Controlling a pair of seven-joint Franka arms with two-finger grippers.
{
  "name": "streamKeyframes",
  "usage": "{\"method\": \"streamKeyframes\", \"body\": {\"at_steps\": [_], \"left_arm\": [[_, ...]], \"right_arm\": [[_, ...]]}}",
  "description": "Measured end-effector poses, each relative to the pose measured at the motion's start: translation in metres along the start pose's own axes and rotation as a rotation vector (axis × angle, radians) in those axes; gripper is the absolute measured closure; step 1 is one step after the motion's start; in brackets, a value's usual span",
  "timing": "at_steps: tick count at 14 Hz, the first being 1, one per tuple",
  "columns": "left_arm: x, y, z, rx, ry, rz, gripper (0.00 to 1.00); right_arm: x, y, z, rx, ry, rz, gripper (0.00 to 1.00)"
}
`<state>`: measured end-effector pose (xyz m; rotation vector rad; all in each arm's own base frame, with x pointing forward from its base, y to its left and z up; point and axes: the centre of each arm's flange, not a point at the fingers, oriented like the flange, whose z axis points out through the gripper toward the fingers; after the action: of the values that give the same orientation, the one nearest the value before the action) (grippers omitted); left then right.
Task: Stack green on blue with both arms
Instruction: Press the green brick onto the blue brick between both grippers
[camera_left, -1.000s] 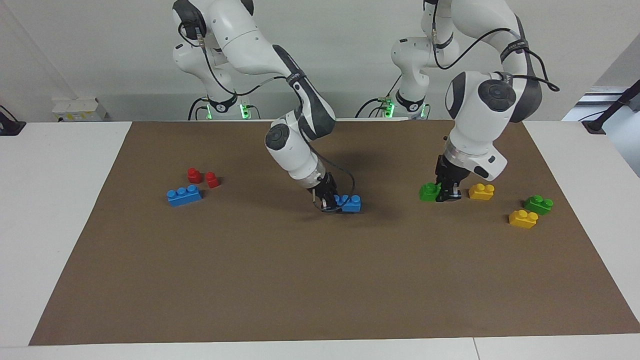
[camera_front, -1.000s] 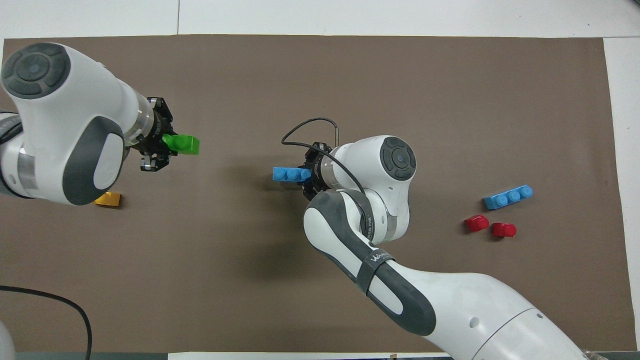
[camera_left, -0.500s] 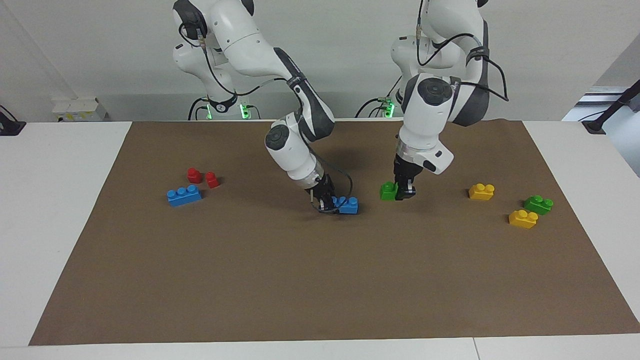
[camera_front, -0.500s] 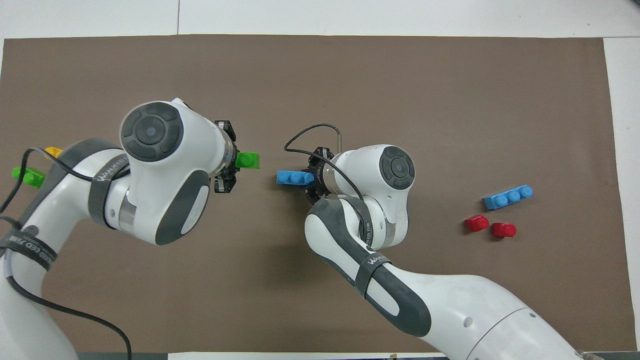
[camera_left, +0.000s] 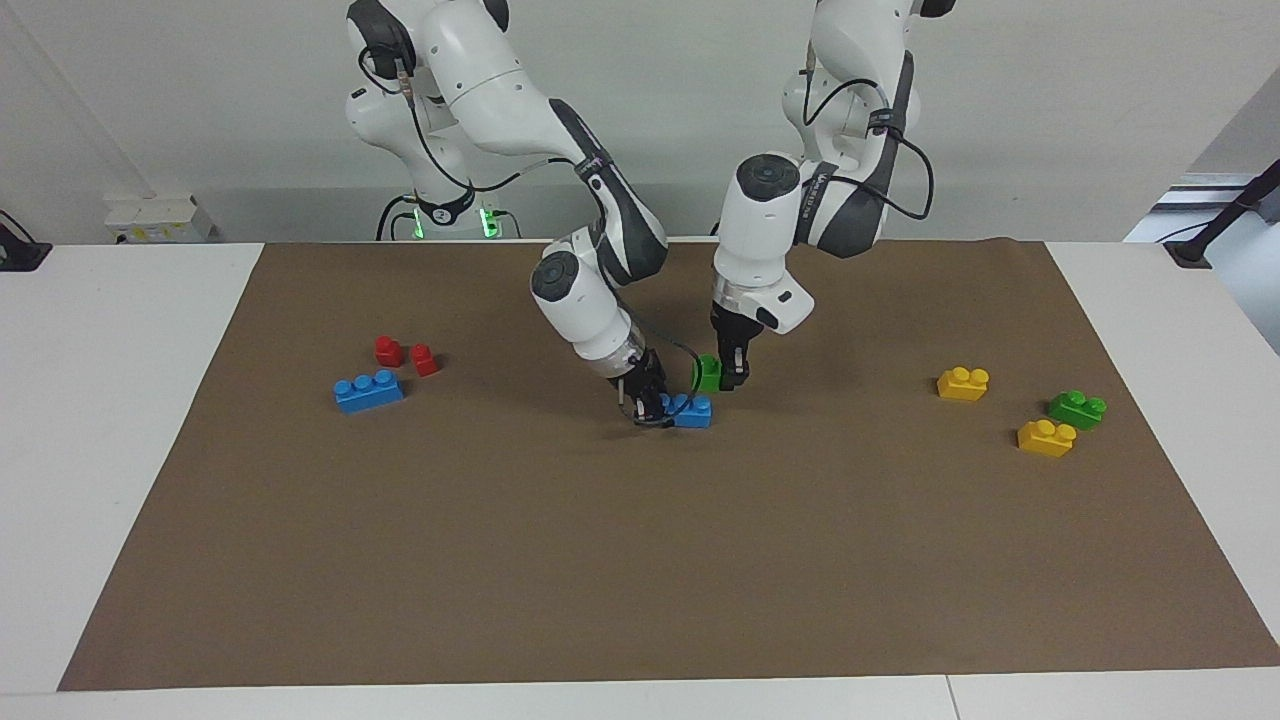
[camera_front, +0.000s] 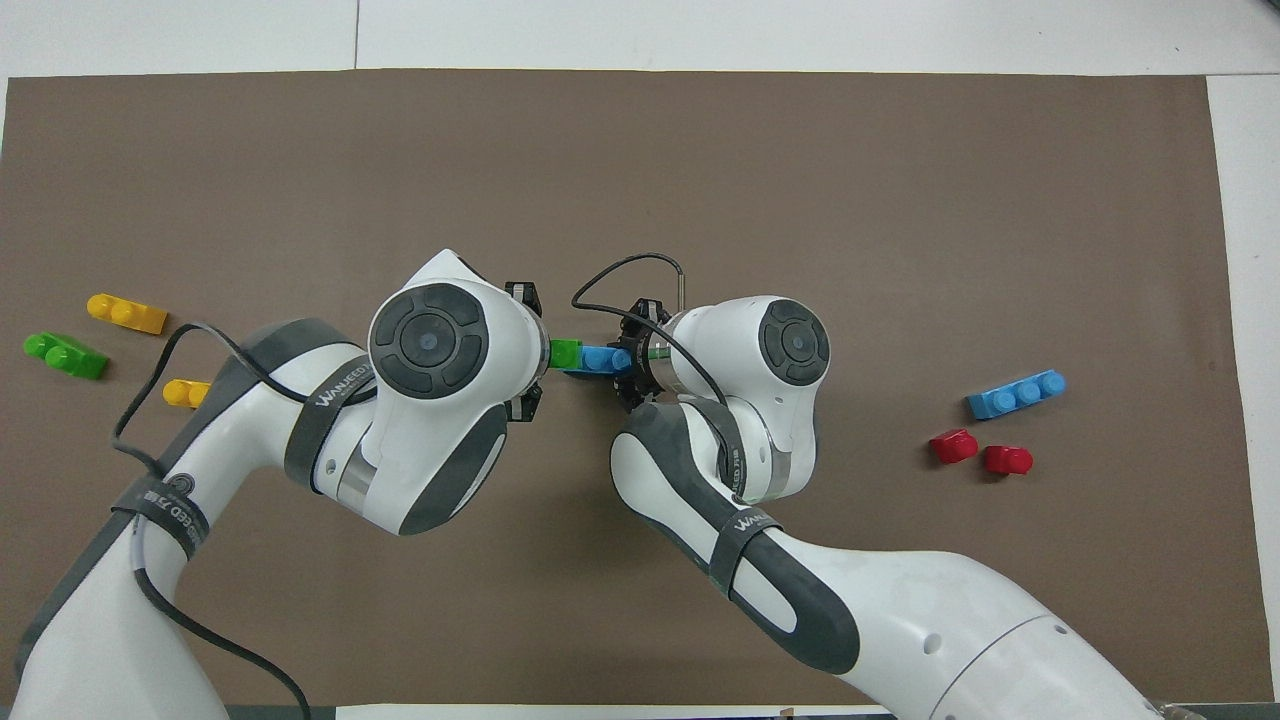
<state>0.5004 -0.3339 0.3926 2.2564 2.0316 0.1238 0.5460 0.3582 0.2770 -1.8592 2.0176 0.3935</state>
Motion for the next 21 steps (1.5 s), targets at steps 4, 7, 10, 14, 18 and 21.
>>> {"method": "streamKeyframes", "body": {"at_steps": [4,7,10,14,18,21], "left_arm": [[-0.019,-0.006,0.032,-0.009,0.023,0.005,0.66],[-0.024,-0.005,0.036,-0.018,0.017,0.009,0.66],[-0.025,-0.005,0.037,-0.021,0.019,0.011,0.66],[-0.029,-0.007,0.045,-0.037,0.042,0.017,0.66],[-0.033,-0.009,0.050,-0.047,0.055,0.030,0.66],[-0.034,-0.010,0.051,-0.047,0.061,0.047,0.59]], "right_arm": [[0.000,0.000,0.000,0.000,0.000,0.000,0.65],[0.000,0.000,0.000,0.001,0.000,0.000,0.65],[0.000,0.000,0.000,0.002,0.000,0.000,0.65],[0.000,0.000,0.000,0.001,0.000,0.000,0.65],[0.001,0.000,0.000,0.004,0.000,0.000,0.65],[0.001,0.000,0.000,0.005,0.000,0.001,0.65]]}}
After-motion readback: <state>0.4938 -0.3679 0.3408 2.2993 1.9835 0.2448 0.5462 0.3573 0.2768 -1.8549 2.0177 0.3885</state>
